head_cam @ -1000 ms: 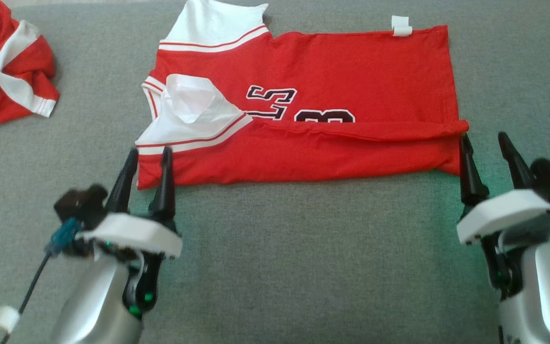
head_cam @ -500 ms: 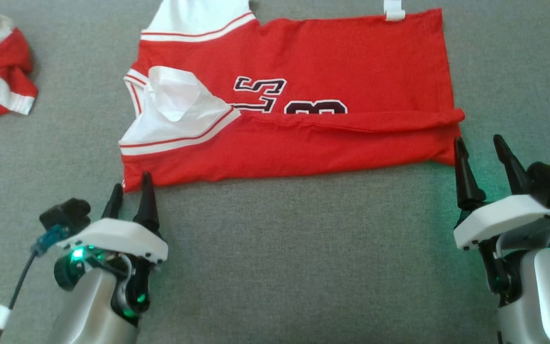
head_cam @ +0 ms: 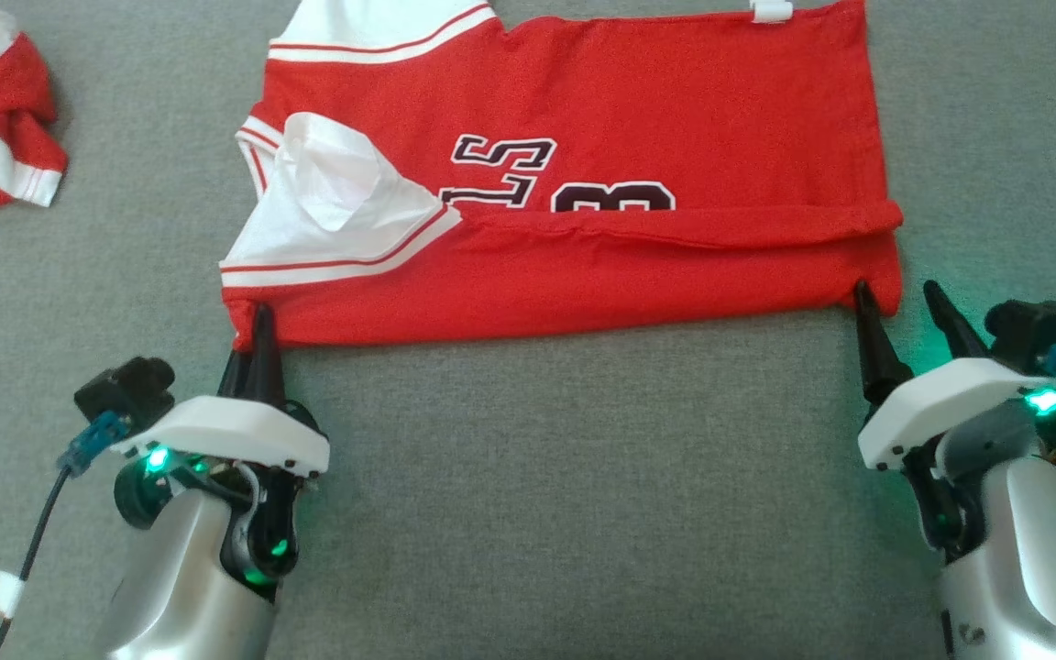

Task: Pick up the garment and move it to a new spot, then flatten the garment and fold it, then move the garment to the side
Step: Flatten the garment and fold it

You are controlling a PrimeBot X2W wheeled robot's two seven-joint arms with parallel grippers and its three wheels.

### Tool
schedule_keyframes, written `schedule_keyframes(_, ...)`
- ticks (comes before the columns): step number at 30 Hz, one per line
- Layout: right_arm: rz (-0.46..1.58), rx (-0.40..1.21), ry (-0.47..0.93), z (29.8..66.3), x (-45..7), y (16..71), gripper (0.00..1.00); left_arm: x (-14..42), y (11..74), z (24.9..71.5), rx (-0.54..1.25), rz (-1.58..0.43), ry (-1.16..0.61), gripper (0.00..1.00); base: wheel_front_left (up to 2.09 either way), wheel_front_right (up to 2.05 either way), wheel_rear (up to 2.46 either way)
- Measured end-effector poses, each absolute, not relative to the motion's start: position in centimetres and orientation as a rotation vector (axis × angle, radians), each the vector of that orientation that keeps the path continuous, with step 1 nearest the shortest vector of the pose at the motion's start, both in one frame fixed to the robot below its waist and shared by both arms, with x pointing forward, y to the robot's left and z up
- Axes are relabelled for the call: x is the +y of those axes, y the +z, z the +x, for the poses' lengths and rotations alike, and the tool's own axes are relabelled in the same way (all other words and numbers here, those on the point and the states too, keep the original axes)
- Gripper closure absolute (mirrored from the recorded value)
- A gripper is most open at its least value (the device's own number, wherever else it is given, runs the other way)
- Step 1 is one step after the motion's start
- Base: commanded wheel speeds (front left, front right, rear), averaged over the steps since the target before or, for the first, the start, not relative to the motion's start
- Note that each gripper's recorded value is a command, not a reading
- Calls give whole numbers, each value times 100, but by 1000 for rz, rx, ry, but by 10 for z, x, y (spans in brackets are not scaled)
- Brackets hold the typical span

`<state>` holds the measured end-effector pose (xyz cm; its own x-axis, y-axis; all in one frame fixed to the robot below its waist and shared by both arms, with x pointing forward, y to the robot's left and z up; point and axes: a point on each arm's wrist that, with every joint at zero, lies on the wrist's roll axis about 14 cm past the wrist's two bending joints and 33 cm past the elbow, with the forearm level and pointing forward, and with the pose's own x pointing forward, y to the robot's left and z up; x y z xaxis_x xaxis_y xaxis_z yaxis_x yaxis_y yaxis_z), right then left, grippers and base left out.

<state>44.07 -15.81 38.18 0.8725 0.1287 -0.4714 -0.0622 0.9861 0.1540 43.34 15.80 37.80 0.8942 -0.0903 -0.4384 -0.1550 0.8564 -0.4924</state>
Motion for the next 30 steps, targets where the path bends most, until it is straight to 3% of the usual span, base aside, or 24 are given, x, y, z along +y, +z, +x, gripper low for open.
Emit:
schedule_keyframes(1,138,516,103,441,-156,378,0,159,379,433,466,-547,37,100,0,0,0)
schedule_keyframes(2,138,534,107,441,-155,374,7,160,379,432,463,-547,36,100,0,0,0)
schedule_keyframes(3,137,547,110,441,-153,371,28,161,380,432,462,-548,38,100,0,0,0)
schedule_keyframes(4,138,556,114,442,-151,368,63,162,381,431,458,-548,41,100,0,0,0)
schedule_keyframes(6,146,566,125,445,-146,367,100,163,383,431,448,-551,46,100,0,0,0)
schedule_keyframes(21,161,424,127,468,-150,436,100,158,466,436,209,-537,-75,100,0,0,0)
schedule_keyframes(30,148,594,85,402,-170,404,100,145,431,364,378,-586,-61,100,0,0,0)
